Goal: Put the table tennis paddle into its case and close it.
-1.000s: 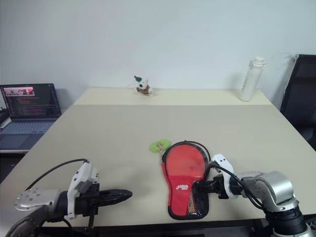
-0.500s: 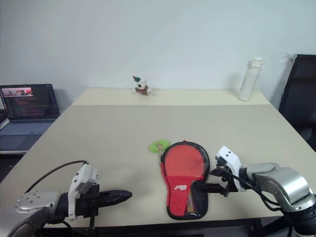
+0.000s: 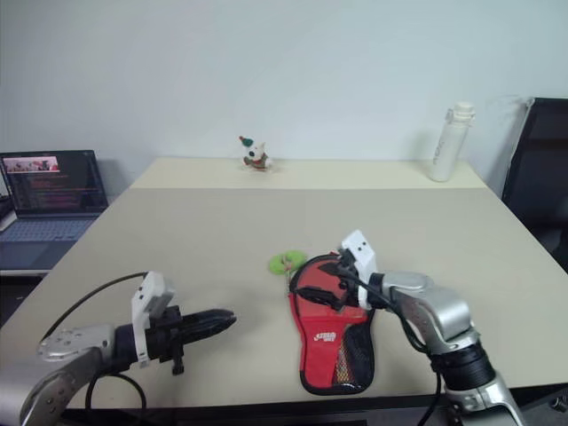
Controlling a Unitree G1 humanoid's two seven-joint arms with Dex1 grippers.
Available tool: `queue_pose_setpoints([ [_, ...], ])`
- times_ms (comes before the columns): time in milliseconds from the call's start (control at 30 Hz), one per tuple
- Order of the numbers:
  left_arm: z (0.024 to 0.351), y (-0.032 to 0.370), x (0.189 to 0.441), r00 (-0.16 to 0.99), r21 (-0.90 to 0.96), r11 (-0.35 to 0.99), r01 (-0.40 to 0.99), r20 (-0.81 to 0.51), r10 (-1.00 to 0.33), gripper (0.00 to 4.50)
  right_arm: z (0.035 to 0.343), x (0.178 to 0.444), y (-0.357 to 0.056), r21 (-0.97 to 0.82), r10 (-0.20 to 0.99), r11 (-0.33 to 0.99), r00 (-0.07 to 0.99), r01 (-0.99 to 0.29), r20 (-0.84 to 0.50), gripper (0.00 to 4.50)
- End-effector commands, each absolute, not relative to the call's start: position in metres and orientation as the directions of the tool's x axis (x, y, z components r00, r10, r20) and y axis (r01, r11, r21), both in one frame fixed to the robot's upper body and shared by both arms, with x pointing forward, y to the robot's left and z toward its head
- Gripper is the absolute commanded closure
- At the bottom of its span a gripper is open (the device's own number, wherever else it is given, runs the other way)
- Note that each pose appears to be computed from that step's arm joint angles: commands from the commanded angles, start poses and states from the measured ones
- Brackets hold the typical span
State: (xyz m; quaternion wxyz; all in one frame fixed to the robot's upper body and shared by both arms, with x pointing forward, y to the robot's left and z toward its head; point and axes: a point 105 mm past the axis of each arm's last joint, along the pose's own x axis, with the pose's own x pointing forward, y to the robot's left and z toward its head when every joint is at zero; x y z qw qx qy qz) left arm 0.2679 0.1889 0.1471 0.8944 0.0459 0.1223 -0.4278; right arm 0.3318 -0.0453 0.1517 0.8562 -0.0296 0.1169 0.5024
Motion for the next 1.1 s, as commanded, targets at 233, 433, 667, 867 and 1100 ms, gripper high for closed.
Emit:
queue_pose_setpoints([
  [233,0.160,0.174,0.318,0.674,0.060,0.677,0.734,-0.193,-0.713,0.11,0.141,0.340,-0.041,-0.026,0.828,0.525,0.518,-0.850,-0.214,0.00],
  [433,0.163,0.163,0.377,0.738,0.135,0.728,0.673,-0.196,-0.646,0.05,0.131,0.341,-0.035,-0.025,0.815,0.546,0.537,-0.838,-0.218,0.00],
  [667,0.146,0.146,0.426,0.734,0.177,0.721,0.671,-0.296,-0.611,0.05,0.127,0.343,-0.036,-0.040,0.791,0.574,0.567,-0.818,-0.230,0.00],
  [867,0.122,0.125,0.431,0.651,0.168,0.644,0.746,-0.387,-0.653,0.05,0.126,0.343,-0.036,-0.024,0.780,0.592,0.581,-0.805,-0.235,0.00],
  [1100,0.106,0.120,0.425,0.608,0.168,0.603,0.780,-0.428,-0.669,1.67,0.125,0.344,-0.036,-0.026,0.767,0.609,0.597,-0.793,-0.236,0.00],
])
